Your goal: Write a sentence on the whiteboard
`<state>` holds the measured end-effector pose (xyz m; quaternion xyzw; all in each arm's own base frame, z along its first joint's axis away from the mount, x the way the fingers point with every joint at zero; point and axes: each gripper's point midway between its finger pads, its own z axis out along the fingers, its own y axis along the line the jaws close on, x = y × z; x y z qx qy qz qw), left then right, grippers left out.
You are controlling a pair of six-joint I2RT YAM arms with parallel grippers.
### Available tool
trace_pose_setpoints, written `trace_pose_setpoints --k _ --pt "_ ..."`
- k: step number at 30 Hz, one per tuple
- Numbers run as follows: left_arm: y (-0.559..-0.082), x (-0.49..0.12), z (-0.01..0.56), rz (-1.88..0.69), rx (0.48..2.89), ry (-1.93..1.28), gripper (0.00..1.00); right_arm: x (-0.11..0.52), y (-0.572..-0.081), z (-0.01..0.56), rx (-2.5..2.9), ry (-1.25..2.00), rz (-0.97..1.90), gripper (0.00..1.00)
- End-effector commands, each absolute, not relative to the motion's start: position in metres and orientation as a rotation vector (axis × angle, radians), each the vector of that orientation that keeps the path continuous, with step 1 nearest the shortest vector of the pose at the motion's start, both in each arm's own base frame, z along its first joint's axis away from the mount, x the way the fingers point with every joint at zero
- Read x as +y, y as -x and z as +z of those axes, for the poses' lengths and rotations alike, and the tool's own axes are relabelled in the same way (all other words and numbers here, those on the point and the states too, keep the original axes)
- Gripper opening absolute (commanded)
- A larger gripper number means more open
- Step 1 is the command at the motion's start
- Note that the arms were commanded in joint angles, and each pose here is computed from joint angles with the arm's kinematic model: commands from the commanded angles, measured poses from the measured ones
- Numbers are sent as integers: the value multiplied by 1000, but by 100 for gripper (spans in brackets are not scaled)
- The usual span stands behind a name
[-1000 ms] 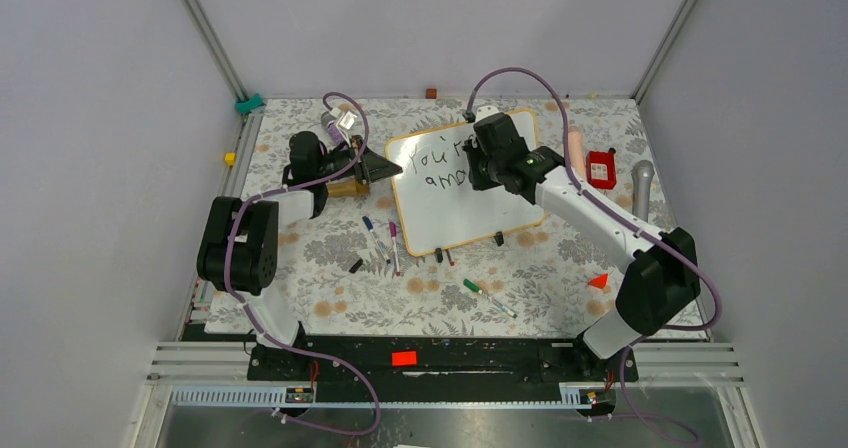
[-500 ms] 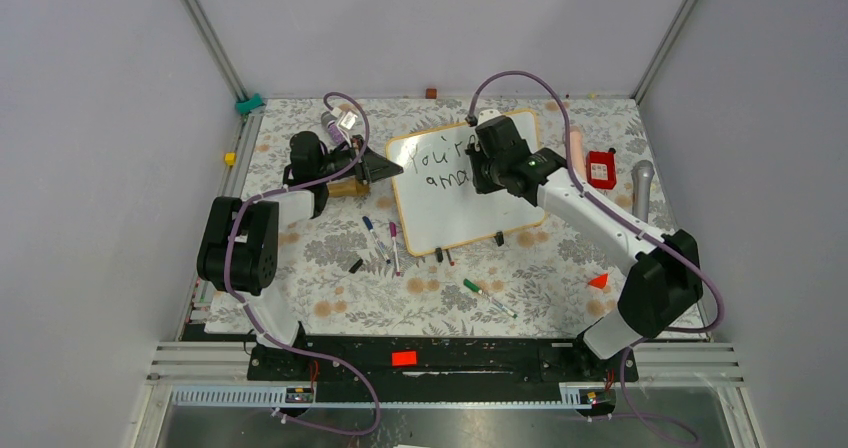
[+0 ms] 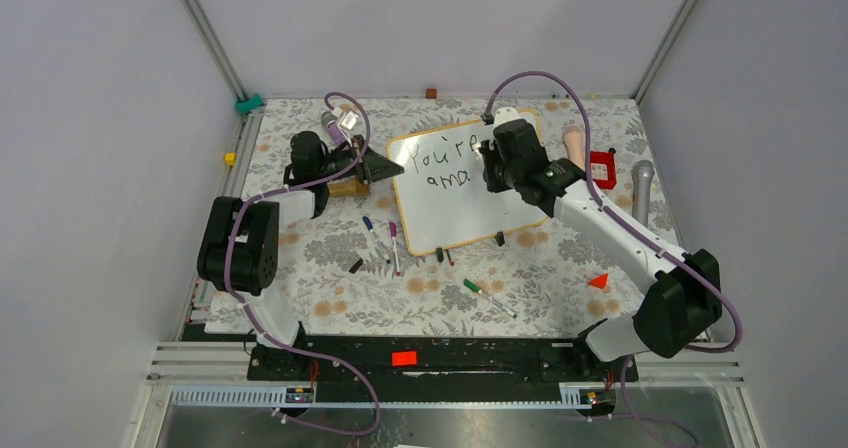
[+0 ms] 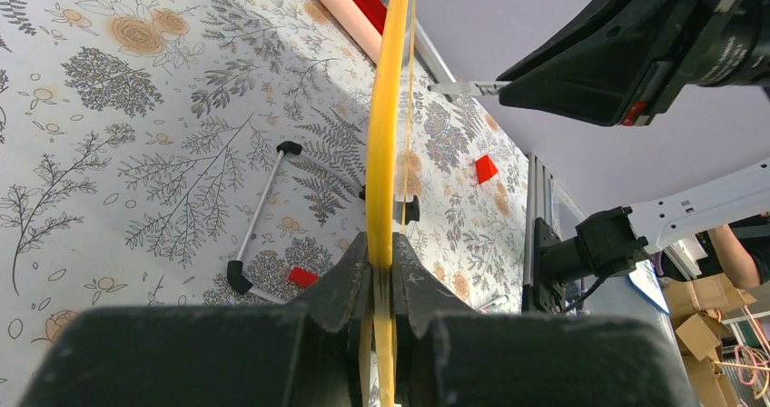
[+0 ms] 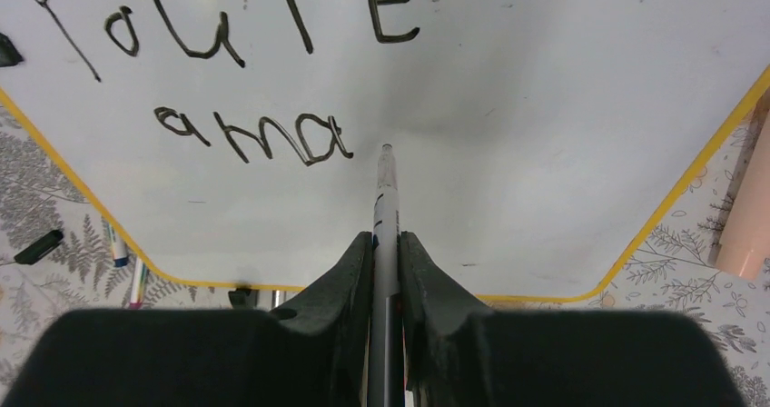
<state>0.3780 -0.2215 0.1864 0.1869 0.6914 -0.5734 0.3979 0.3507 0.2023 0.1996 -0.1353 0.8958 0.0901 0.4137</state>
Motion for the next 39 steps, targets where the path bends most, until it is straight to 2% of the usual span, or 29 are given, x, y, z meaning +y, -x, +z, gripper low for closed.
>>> trace_pose_setpoints --k 1,13,39 --pt "-378 -228 215 -1395 1634 -588 3 194 -361 217 2080 286 220 0" --pt "-382 -227 218 -1384 1639 -583 3 200 -352 212 1973 310 307 0" --pt "-381 -228 214 -1388 1644 -586 3 215 -365 201 2036 366 268 0"
